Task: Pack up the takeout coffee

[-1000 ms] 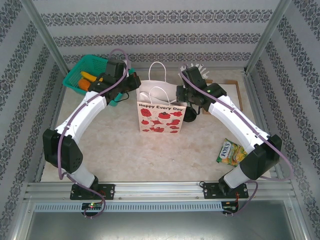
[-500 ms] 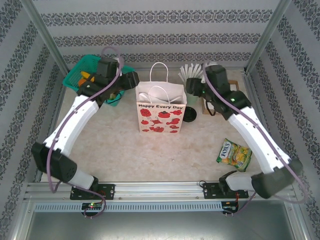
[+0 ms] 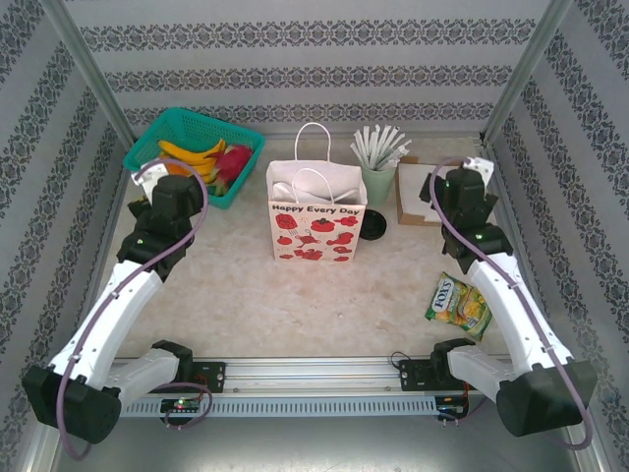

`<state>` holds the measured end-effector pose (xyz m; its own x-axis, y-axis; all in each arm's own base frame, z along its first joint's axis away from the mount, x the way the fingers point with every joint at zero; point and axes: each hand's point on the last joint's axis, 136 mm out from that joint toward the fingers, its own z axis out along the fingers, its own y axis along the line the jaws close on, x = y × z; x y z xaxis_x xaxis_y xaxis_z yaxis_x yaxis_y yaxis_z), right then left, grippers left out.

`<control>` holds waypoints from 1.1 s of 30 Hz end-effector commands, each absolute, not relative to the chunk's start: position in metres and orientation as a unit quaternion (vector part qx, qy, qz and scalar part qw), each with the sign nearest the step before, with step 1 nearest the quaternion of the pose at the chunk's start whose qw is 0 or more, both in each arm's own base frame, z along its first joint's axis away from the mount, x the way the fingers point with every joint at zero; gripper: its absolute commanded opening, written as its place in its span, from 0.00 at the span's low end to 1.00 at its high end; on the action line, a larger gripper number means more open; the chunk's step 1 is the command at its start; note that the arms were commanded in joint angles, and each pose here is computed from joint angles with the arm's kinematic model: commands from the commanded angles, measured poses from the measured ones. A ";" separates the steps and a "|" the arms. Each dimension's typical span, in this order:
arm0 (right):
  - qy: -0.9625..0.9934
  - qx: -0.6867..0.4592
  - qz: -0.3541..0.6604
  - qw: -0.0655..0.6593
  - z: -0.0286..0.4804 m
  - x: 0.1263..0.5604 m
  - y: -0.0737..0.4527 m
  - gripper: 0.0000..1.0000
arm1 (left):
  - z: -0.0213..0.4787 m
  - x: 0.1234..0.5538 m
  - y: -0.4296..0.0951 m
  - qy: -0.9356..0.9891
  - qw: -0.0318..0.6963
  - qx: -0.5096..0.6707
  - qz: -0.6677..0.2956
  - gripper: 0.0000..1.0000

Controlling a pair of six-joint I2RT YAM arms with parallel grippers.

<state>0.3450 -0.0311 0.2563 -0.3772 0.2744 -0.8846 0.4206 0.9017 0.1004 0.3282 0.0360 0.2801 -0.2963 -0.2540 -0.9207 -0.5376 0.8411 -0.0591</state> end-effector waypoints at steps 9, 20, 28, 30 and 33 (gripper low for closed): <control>0.847 0.275 -0.091 0.445 0.133 0.340 -0.087 0.98 | 0.137 0.344 0.083 0.825 0.474 -0.233 0.201 1.00; 0.879 0.171 -0.039 0.444 0.104 0.363 -0.060 0.98 | 0.084 0.417 0.034 0.866 0.481 -0.075 0.112 1.00; 0.860 0.124 -0.007 0.494 0.110 0.371 -0.044 0.98 | 0.084 0.396 0.011 0.832 0.551 -0.026 0.053 0.99; 0.852 0.120 -0.012 0.509 0.108 0.373 -0.045 0.98 | 0.086 0.396 0.020 0.824 0.562 -0.047 0.061 0.99; 0.849 0.106 -0.018 0.518 0.111 0.379 -0.044 0.98 | 0.085 0.394 0.027 0.824 0.558 -0.066 0.071 1.00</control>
<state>0.3656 -0.0471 0.0956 -0.5124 0.2117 -0.8322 0.2478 0.9644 0.0927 0.3825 0.0202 0.0611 -0.4598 -0.0121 -0.8879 -0.1540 0.9858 0.0664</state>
